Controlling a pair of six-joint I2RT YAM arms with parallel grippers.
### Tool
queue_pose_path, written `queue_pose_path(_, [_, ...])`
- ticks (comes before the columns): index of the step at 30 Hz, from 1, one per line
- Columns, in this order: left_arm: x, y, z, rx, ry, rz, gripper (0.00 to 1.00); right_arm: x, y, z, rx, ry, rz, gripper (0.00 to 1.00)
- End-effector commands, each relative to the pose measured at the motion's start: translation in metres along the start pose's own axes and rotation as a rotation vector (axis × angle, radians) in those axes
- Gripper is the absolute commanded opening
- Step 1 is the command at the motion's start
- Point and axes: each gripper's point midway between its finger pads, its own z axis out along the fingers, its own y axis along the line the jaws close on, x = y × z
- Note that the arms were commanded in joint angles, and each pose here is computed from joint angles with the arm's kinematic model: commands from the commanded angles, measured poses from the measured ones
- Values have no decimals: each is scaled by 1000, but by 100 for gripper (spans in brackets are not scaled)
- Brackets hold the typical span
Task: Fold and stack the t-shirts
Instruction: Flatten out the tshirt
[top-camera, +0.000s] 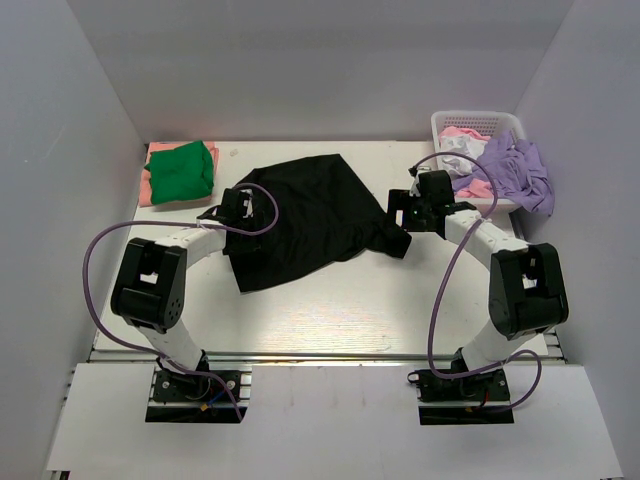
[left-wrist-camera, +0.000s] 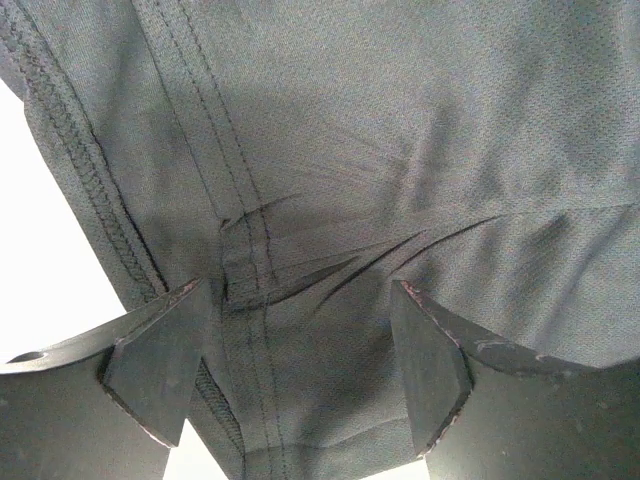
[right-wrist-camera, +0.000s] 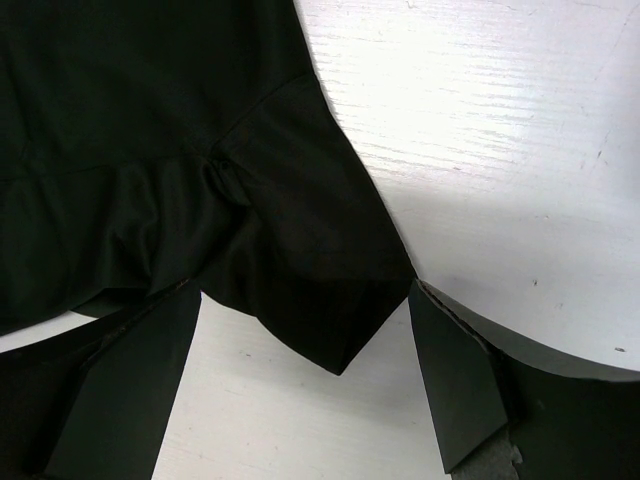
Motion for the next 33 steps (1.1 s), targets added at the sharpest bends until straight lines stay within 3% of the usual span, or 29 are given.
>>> queue_pose_path(1, [-12,-2,-8,7,-48,-6,82,-4,1,-10,1,-22,2,90])
queue_pose_path(6, [-9,-13,-14,71,-39,-4,78,-4,0,-8,4,-17,2,90])
queue_pose_path(10, [1,-10,-6,58,0,-4,64,-5,1,-9,3,-23,-1,90])
queue_pose_path(13, [2,-13,-6,73,5,-4,61,-5,0,-10,6,-27,3,90])
queue_pose_path(21, [-7,-14,-21,75,-29,-13,23,-5,2,-12,-7,-29,2,90])
queue_pose_path(24, [-11,-15,-31,82,-48,-23,19,-6,4,-12,-13,-29,-2,90])
queue_pose_path(27, [-5,-10,-38,46,-9,-62,0,-6,5,-12,-17,-29,-1,90])
queue_pose_path(33, [-19,-18,-65,72,-69,-91,0,-1,5,-10,-21,-15,8,90])
